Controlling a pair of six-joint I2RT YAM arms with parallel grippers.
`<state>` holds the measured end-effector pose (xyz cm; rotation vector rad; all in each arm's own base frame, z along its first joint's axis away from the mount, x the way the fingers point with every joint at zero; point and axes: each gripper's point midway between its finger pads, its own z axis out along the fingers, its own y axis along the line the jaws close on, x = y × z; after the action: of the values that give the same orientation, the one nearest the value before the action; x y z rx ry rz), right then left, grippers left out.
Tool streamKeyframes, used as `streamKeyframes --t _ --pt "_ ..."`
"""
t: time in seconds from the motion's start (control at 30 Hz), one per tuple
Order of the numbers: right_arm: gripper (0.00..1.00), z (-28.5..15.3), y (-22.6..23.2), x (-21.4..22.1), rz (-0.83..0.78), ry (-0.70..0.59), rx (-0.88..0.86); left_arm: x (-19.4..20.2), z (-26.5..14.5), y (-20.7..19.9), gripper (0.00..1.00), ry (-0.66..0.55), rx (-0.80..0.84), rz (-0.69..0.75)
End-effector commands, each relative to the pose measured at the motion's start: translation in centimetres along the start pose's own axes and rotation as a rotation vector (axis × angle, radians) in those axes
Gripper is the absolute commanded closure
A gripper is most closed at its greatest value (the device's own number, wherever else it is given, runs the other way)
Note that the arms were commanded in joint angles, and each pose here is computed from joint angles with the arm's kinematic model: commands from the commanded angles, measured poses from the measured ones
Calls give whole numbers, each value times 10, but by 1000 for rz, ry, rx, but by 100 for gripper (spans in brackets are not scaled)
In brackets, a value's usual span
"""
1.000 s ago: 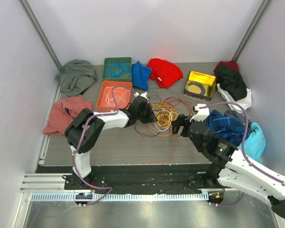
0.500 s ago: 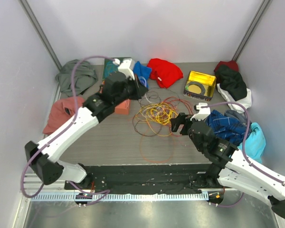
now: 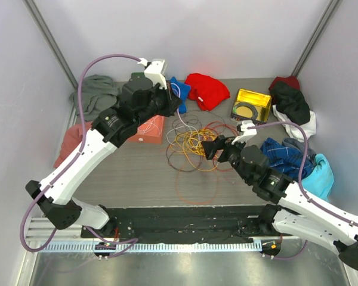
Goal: Untangle the cables
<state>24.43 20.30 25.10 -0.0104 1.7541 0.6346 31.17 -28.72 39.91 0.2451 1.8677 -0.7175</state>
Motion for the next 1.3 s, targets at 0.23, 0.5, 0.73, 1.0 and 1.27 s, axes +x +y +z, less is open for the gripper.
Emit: streamKeyframes --t 0.23,0.5,0.73,1.0,1.27 --pt "16 24 58 -53 -32 -155 -188 0 2 -16 100 19 20 36" --pt "21 39 54 -55 -48 -182 -138 7 5 -23 100 38 28 44" --pt "58 62 42 -51 -59 -169 -26 12 5 -26 100 47 34 41" --pt "99 47 42 -80 -58 -211 -5 32 2 -15 79 59 9 8" --pt "99 0 34 -136 -96 -240 58 97 17 25 0 171 -131 -2"
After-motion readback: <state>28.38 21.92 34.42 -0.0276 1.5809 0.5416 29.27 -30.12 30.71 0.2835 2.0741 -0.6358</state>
